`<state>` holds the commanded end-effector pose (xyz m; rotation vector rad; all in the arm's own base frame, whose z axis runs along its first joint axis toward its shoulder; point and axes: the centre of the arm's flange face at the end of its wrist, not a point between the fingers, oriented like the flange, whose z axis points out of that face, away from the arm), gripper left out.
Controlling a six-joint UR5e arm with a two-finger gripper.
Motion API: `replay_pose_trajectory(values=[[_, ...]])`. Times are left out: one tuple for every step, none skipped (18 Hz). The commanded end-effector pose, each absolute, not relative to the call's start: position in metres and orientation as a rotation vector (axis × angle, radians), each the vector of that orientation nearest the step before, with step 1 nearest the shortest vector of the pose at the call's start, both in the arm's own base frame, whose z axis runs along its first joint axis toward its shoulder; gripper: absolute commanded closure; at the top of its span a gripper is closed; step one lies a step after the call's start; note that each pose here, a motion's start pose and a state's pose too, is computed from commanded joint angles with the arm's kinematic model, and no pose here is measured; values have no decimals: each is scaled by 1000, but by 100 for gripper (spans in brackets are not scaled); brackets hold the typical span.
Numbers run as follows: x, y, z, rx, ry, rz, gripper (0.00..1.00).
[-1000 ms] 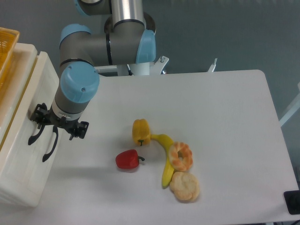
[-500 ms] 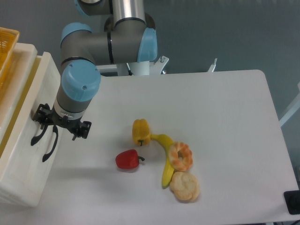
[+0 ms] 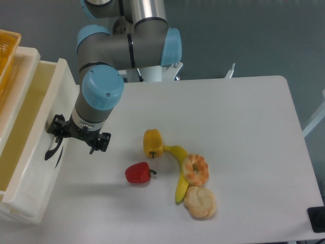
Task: Slide the top white drawer open
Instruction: 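Pull the handle outward to slide the upper drawer open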
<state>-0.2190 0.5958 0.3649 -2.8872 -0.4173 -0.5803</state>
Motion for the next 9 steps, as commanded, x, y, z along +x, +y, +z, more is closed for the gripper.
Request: replay_pose_trajectory(values=[[-222, 595, 365, -2885, -424, -580, 0], [-223, 595, 363, -2888, -428, -583, 0], [-223, 595, 363, -2889, -428, -581, 0], [-227, 593, 363, -2887, -437, -580, 0], [-228, 593, 363, -2886, -441, -580, 0], [-231, 592, 363, -2885, -448, -577, 0], [-235, 589, 362, -2890, -458, -567, 0], [-238, 587, 362, -2901, -464, -546, 0], [-239, 587, 362, -2910, -466, -536, 0]])
